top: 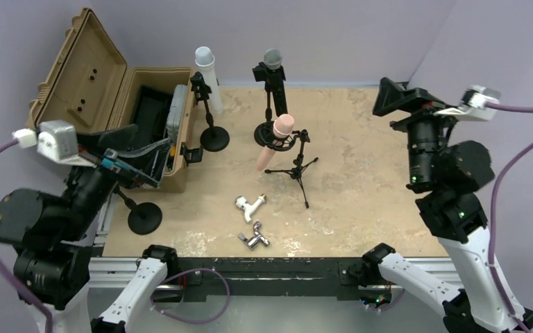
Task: Remove the microphone from the stand
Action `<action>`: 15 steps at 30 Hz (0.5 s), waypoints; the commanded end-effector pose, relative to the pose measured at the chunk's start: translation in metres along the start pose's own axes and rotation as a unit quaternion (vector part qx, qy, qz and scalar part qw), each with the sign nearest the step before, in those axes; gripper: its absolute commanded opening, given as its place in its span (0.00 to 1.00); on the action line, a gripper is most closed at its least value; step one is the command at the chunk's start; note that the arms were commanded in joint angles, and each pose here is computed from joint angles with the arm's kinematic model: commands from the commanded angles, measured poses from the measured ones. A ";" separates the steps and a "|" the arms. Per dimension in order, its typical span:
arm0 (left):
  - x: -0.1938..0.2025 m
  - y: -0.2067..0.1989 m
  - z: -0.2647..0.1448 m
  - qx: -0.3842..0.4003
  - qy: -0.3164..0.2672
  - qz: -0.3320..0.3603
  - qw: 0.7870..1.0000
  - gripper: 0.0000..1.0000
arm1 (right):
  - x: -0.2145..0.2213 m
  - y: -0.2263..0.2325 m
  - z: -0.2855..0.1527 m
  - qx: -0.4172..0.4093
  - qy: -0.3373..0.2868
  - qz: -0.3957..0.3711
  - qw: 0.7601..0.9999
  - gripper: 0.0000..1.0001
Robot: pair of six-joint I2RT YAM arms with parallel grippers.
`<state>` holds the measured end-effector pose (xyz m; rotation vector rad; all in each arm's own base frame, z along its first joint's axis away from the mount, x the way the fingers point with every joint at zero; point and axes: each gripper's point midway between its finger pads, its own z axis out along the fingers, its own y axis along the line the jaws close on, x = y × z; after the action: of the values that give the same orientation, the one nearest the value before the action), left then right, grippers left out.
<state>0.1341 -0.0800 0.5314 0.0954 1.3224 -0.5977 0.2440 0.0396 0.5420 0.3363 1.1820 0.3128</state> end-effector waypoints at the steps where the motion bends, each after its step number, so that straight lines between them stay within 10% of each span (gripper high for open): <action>1: 0.038 -0.011 0.019 0.053 0.083 -0.042 0.994 1.00 | 0.032 -0.002 0.002 0.005 0.039 -0.004 0.999 0.99; 15: 0.093 -0.021 0.085 0.153 0.185 -0.147 0.960 1.00 | 0.110 0.050 -0.008 -0.147 0.122 0.047 0.980 0.99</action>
<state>0.2026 -0.1472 0.4654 0.2163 1.6342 -0.9511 0.2929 0.1027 0.4492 0.2098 1.4422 0.4015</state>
